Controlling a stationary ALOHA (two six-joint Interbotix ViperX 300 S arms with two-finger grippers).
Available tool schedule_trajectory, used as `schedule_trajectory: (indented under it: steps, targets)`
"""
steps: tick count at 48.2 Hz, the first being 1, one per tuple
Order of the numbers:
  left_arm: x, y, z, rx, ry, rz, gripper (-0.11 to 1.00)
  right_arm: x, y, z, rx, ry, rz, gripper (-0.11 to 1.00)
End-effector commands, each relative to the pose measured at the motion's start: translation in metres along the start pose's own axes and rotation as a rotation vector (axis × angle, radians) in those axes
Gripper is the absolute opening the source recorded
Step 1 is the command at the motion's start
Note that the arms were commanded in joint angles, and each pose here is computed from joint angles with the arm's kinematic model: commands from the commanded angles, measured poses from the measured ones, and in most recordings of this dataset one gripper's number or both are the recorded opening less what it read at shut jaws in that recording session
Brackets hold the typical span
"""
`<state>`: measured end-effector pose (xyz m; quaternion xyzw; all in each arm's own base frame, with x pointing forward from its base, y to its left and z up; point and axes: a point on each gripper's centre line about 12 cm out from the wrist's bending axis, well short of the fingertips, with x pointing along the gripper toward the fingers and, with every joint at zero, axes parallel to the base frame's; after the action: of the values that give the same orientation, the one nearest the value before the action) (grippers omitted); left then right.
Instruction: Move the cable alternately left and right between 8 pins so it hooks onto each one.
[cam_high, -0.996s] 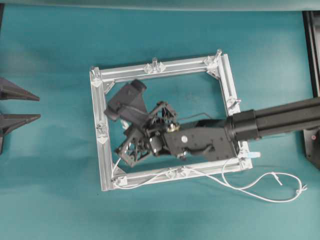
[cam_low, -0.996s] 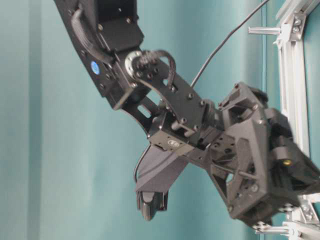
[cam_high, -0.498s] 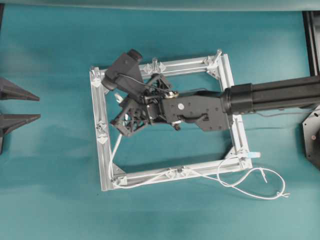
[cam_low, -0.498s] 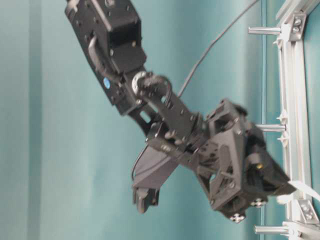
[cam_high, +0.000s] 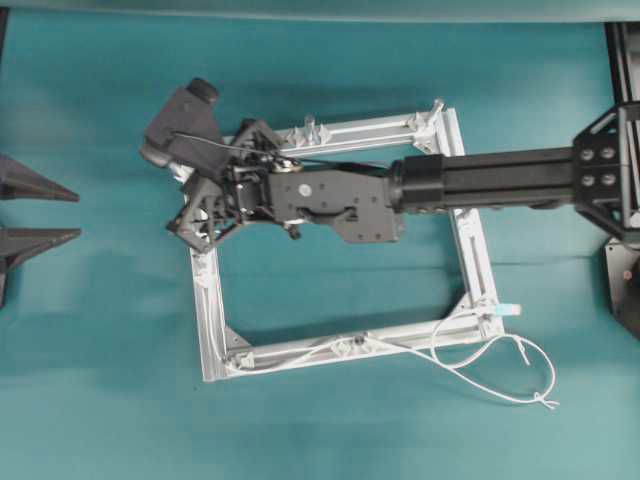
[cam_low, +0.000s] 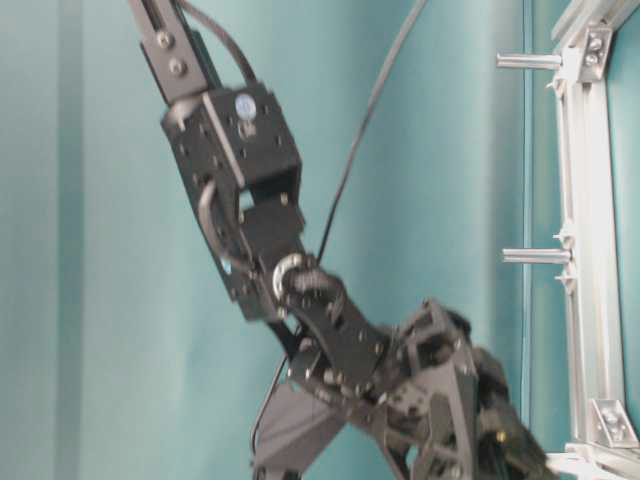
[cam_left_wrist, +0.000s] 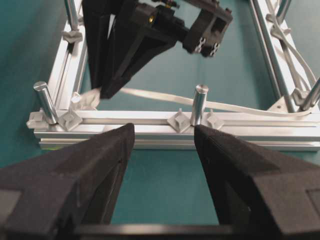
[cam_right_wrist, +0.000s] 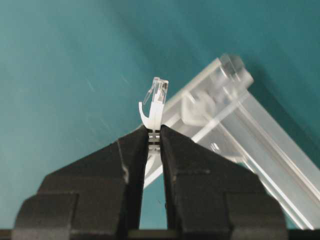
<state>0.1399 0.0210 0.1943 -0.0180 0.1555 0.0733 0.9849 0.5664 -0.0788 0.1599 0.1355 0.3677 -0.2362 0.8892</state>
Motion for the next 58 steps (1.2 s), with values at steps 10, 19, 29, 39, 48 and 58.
schedule_trajectory:
  steps: [10,19,29,39,48,58]
  targets:
    - [0.0,0.0,0.005,0.005,-0.017,0.0,0.64,0.0,0.014,0.032,-0.034,-0.069,0.047,0.1]
    - [0.0,0.0,0.005,0.005,-0.017,0.0,0.64,0.007,0.021,0.041,-0.023,-0.094,0.061,0.1]
    - [0.0,0.0,0.005,0.005,-0.017,0.0,0.64,0.017,0.021,0.056,-0.005,-0.129,0.06,0.1]
    - [0.0,0.0,0.005,0.004,-0.017,0.0,0.64,0.026,0.004,0.069,0.026,-0.141,0.028,0.1]
    - [0.0,0.0,0.005,0.004,-0.017,0.0,0.64,0.03,-0.017,0.077,0.052,-0.146,0.0,0.1]
    - [0.0,0.0,0.005,0.004,-0.017,0.0,0.64,0.034,-0.039,0.083,0.076,-0.14,-0.035,0.1]
